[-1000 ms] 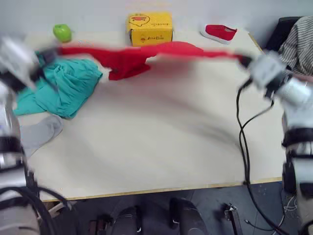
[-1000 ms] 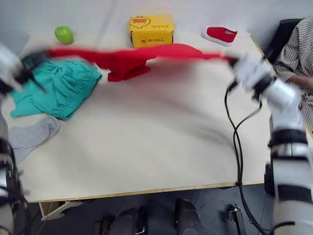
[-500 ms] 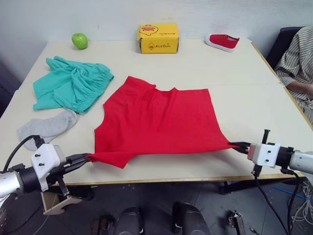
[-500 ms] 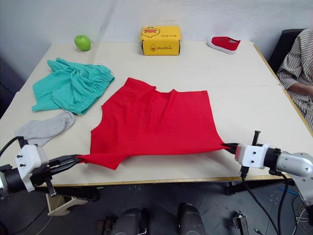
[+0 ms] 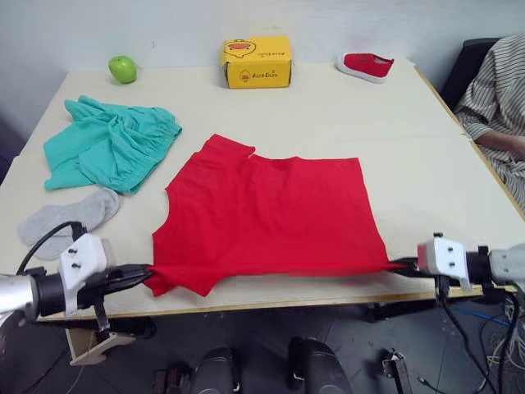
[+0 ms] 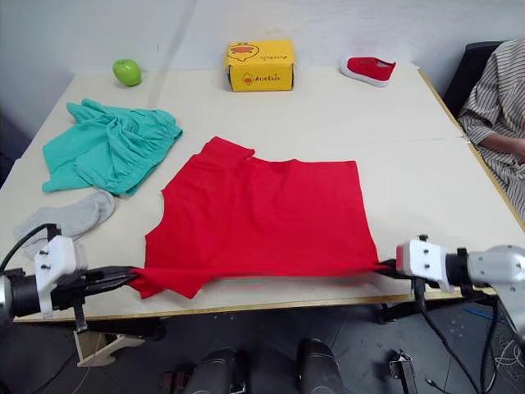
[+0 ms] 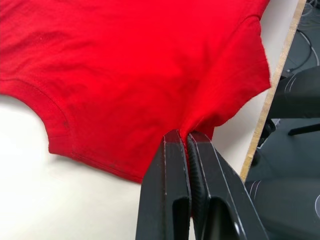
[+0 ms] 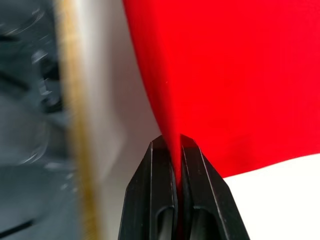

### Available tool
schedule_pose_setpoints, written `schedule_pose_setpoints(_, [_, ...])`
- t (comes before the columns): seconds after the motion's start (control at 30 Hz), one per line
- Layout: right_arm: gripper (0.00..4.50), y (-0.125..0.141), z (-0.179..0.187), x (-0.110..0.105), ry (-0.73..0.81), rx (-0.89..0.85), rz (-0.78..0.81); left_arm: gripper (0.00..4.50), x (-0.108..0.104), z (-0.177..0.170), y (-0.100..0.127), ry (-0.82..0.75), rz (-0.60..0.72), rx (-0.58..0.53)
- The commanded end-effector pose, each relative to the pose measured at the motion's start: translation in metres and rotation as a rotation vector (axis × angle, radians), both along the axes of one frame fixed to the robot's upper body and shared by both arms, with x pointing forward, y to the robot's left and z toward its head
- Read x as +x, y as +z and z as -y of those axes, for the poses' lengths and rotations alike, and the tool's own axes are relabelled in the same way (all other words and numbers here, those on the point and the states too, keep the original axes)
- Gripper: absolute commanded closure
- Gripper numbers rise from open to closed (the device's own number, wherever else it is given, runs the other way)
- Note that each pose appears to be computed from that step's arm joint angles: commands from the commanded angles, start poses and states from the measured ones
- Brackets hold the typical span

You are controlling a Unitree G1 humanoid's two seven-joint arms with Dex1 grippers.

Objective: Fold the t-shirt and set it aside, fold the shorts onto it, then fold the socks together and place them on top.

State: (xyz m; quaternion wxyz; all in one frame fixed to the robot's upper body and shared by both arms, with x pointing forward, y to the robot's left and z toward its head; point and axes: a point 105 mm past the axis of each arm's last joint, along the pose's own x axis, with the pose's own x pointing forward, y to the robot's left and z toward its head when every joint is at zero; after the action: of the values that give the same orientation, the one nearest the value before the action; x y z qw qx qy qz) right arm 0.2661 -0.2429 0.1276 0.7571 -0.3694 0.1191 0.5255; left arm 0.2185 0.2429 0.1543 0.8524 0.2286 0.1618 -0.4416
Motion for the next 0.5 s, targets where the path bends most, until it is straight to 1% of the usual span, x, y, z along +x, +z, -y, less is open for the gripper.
schedule_pose_setpoints(0.03, [4.50,0.005,-0.005,0.004,-0.007,0.066,-0.058,4.49,0.008,-0.003,0.002,-0.033,-0.055,0.006])
schedule_pose_setpoints(0.1, [4.50,0.008,-0.004,0.008,-0.028,0.080,-0.100,4.49,0.015,-0.006,0.006,-0.035,-0.064,0.003])
schedule_pose_setpoints(0.2, [4.50,0.015,-0.001,0.018,-0.066,0.107,-0.154,4.49,0.035,-0.009,0.012,-0.033,-0.075,-0.007])
schedule_pose_setpoints(0.3, [4.50,0.021,0.000,0.029,-0.097,0.134,-0.167,4.49,0.056,-0.012,0.017,-0.023,-0.059,-0.011])
schedule_pose_setpoints(0.37, [4.50,0.020,-0.001,0.035,-0.114,0.142,-0.181,4.49,0.068,-0.014,0.017,-0.008,-0.061,-0.024])
schedule_pose_setpoints(0.5, [4.50,0.016,-0.006,0.045,-0.127,0.168,-0.178,4.49,0.084,-0.014,0.012,-0.010,-0.057,-0.019])
